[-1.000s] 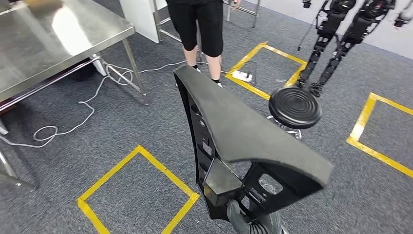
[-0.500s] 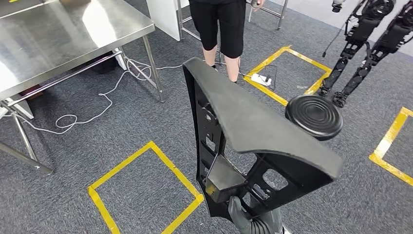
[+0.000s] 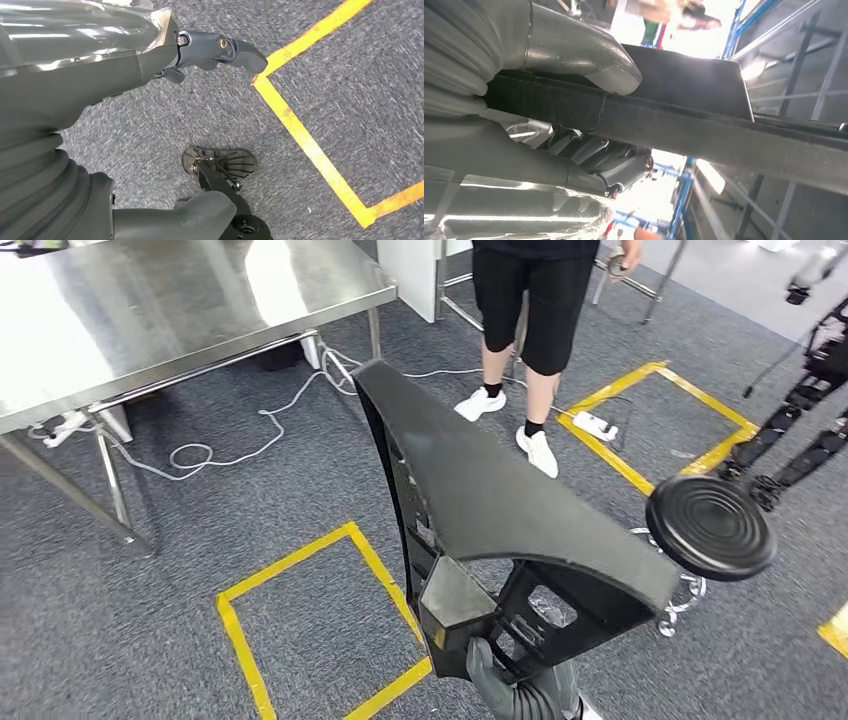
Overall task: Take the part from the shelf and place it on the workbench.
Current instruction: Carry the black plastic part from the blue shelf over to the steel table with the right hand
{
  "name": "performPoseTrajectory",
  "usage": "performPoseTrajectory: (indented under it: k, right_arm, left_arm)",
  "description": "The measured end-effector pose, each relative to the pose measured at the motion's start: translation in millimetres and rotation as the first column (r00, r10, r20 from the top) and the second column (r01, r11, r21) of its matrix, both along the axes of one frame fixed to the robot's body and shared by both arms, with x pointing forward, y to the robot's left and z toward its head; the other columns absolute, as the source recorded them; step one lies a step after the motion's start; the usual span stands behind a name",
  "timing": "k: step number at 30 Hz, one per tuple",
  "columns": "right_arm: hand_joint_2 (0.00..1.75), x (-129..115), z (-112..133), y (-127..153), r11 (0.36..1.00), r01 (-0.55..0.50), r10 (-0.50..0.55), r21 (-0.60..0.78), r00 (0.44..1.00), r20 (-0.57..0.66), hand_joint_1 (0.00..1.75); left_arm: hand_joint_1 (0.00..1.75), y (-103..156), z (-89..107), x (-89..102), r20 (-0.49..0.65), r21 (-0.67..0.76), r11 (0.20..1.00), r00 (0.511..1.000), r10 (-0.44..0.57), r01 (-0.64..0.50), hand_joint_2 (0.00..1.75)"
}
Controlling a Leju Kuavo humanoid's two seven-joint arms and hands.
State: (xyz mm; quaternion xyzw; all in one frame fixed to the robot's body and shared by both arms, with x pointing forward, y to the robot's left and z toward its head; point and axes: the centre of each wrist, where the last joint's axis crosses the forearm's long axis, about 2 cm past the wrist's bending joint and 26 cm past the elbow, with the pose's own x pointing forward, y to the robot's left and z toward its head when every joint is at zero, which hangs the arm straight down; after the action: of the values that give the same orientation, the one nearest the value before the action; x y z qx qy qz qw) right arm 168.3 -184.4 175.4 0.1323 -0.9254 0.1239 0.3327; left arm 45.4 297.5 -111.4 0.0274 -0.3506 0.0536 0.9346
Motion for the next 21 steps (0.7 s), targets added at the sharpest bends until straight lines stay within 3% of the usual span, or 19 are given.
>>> performPoseTrajectory:
  k: [21]
  right_arm:
    - [1.75, 9.9, 9.0, 3.7, 1.0, 0.019, -0.019, 0.014, 1.0, 0.014, 1.75]
  left_arm:
    - [0.0, 3.4, 0.4, 2.8, 0.003, 0.001, 1.0, 1.0, -0.011, 0.011, 1.75]
